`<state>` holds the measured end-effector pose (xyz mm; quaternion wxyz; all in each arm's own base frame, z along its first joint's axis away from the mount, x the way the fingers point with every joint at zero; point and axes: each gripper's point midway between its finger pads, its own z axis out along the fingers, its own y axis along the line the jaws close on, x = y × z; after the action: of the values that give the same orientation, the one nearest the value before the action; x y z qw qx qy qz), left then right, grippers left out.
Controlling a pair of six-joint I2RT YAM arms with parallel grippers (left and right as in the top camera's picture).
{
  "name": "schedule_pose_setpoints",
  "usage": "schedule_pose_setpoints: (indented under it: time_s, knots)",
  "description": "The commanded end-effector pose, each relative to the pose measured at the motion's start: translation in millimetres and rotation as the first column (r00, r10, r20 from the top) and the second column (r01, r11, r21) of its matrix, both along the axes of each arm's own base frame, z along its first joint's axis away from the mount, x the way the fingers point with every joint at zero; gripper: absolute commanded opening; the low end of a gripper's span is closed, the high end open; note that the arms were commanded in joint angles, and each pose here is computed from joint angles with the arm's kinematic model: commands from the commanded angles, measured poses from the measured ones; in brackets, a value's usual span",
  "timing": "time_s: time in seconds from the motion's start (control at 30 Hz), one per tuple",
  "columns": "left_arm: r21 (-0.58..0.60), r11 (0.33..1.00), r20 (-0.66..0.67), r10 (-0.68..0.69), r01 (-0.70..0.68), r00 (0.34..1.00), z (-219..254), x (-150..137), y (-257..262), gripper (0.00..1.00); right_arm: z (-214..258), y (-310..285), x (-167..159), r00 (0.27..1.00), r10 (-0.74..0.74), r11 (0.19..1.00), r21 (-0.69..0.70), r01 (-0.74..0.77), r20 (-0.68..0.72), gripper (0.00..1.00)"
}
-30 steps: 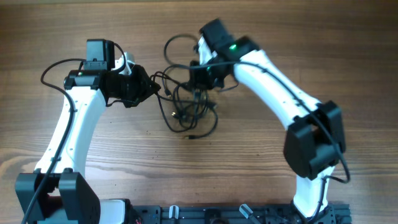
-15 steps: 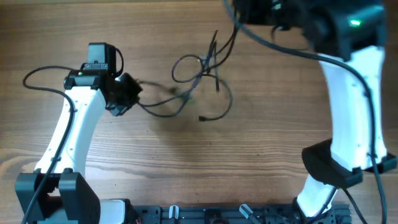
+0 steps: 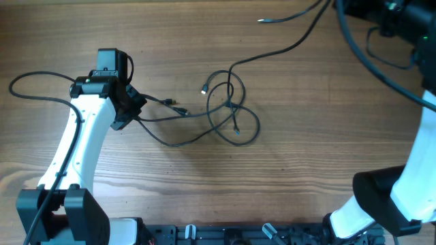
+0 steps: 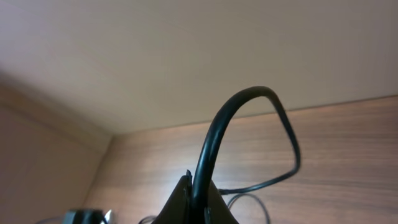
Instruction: Untangle cables
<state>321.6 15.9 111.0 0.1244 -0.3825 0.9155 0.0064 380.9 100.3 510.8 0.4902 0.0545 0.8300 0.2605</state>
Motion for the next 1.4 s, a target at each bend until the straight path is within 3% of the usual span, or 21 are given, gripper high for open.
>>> schedule_pose_setpoints:
  time_s: [0.0, 0.3, 0.47, 0.6, 0.7, 0.73, 0.77, 0.87, 0.93, 1.17, 1.37]
  knots:
    - [0.055, 0.998, 0.013, -0.009, 0.008, 1.000, 6, 1, 9, 0.04, 36, -43, -26, 0.986, -0.122, 0.992, 0.008, 0.122, 0.109, 0.04]
    - [0.121, 0.993, -0.024, -0.004, 0.007, 1.000, -2, 0, 20, 0.04, 78, -169, -57, 0.852, -0.465, 0.884, 0.072, 0.462, 0.242, 0.04]
    - [0.116, 0.993, -0.046, -0.005, 0.010, 0.999, -10, 1, 19, 0.04, 69, -177, -47, 0.864, -0.447, 0.891, 0.029, 0.453, 0.232, 0.04]
    - [0.050, 0.999, -0.017, -0.020, 0.021, 1.000, -11, 8, 7, 0.04, 52, -120, -23, 0.975, -0.065, 0.998, 0.002, 0.066, 0.212, 0.04]
    - [-0.173, 0.982, 0.022, -0.079, 0.081, 0.997, -11, 15, -33, 0.04, 22, -81, -1, 0.979, 0.157, 0.985, 0.056, -0.166, 0.132, 0.05]
    - [-0.266, 0.952, 0.064, -0.138, 0.150, 0.988, -6, 21, -52, 0.04, 8, -68, 10, 0.976, 0.196, 0.976, 0.077, -0.203, 0.090, 0.04]
    - [-0.427, 0.852, 0.168, -0.256, 0.305, 0.952, 8, 27, -91, 0.04, -8, -48, 25, 0.966, 0.254, 0.961, 0.095, -0.259, 0.053, 0.04]
    - [-0.545, 0.742, 0.241, -0.306, 0.389, 0.921, 23, 26, -124, 0.04, -10, -25, 30, 0.952, 0.302, 0.946, 0.105, -0.306, 0.052, 0.04]
    - [-0.573, 0.699, 0.272, -0.331, 0.429, 0.904, 30, 25, -140, 0.04, -7, -5, 33, 0.953, 0.299, 0.945, 0.126, -0.303, 0.045, 0.05]
    - [-0.568, 0.674, 0.282, -0.379, 0.472, 0.881, 30, 20, -160, 0.04, -10, 23, 55, 0.993, 0.113, 0.975, 0.192, -0.108, -0.020, 0.04]
    - [-0.565, 0.675, 0.282, -0.382, 0.474, 0.880, 30, 20, -161, 0.04, -42, 14, 110, 0.997, -0.063, 0.989, 0.131, 0.067, -0.038, 0.04]
